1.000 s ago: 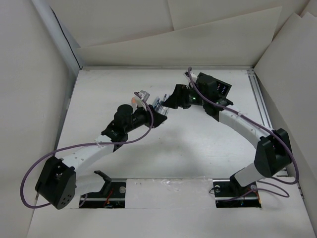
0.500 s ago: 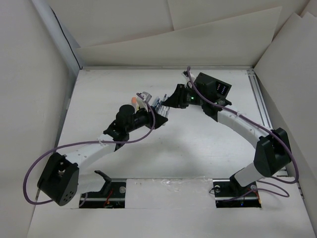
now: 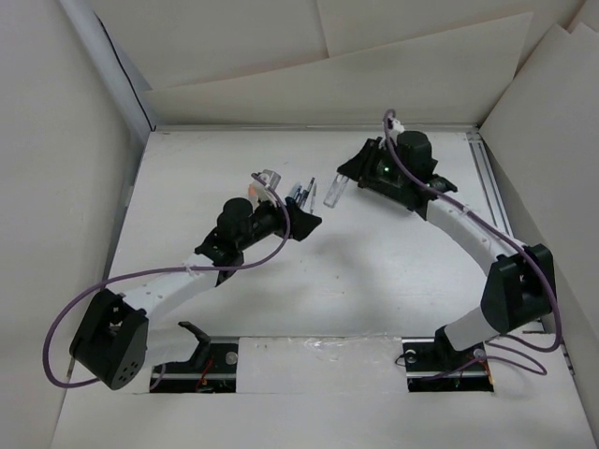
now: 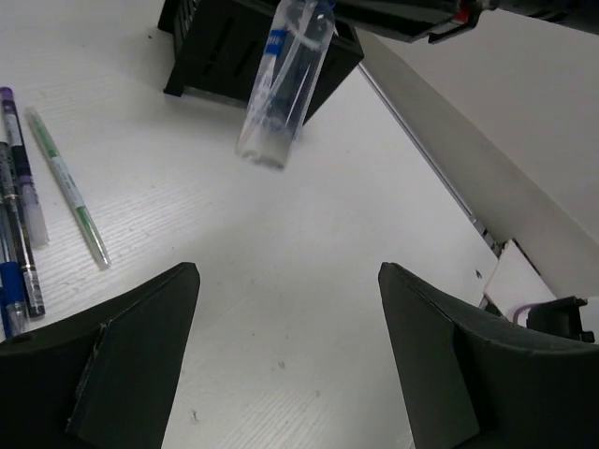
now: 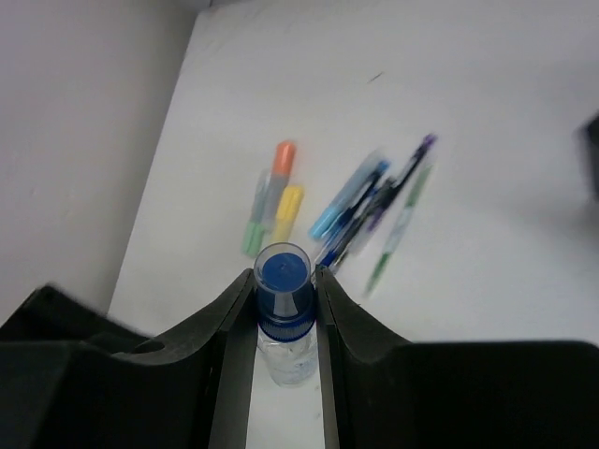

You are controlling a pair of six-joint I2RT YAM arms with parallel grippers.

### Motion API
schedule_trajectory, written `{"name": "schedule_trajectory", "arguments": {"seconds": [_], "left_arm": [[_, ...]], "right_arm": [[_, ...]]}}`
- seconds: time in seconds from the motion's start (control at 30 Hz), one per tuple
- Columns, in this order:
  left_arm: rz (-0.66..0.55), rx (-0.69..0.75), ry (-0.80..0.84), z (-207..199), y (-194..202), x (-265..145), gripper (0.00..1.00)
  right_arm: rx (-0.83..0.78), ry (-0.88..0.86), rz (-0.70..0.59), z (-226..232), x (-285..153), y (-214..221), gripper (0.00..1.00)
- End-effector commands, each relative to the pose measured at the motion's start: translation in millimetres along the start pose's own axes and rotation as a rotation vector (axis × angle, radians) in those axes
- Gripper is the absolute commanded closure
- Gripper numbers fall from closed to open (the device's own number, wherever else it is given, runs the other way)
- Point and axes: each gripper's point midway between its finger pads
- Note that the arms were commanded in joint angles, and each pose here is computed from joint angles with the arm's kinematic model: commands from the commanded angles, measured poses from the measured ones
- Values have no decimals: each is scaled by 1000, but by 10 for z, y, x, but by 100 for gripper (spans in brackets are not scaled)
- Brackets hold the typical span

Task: Sort the stationery into containers
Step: Place the stationery in the storage box.

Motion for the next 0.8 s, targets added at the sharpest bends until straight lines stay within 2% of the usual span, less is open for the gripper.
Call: {"name": "schedule_trajectory", "arguments": {"seconds": [0.0, 0.07, 0.13, 0.2, 0.23, 0.37, 0.6, 0.7, 0.77], "left_arm": [[-151, -5, -13, -84, -347, -113, 25], [-177, -30, -50, -22, -371, -137, 25], [-169, -79, -157, 182, -303, -152, 27], [-177, -112, -281, 414, -280, -164, 30], [-175, -126, -331, 507, -247, -189, 31], [-153, -174, -542, 897, -81, -284, 35], [-180, -204, -752, 1263, 29, -464, 39], [-230, -191, -888, 1448, -59, -574, 40], [-211, -181, -968, 1557, -29, -605, 40]], "right_arm": [[-17, 101, -251, -210, -196, -866, 98], [-8, 175, -324, -412, -268, -1123, 98], [10, 311, -440, -739, -397, -1451, 99], [23, 408, -504, -953, -439, -1599, 99], [26, 508, -568, -1147, -543, -1723, 99], [17, 628, -656, -1365, -553, -1968, 99], [-38, 767, -670, -1738, -393, -2076, 100], [-65, 812, -653, -1776, -272, -1984, 100], [-74, 832, -633, -1815, -211, -1891, 100]]}}
Point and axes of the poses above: each gripper's point midway between its finger pads, its own x axis out along the fingers, its own z axis along the line the jaws close on, y = z × x, and after that the axes turned 1 degree about -x, right-handed
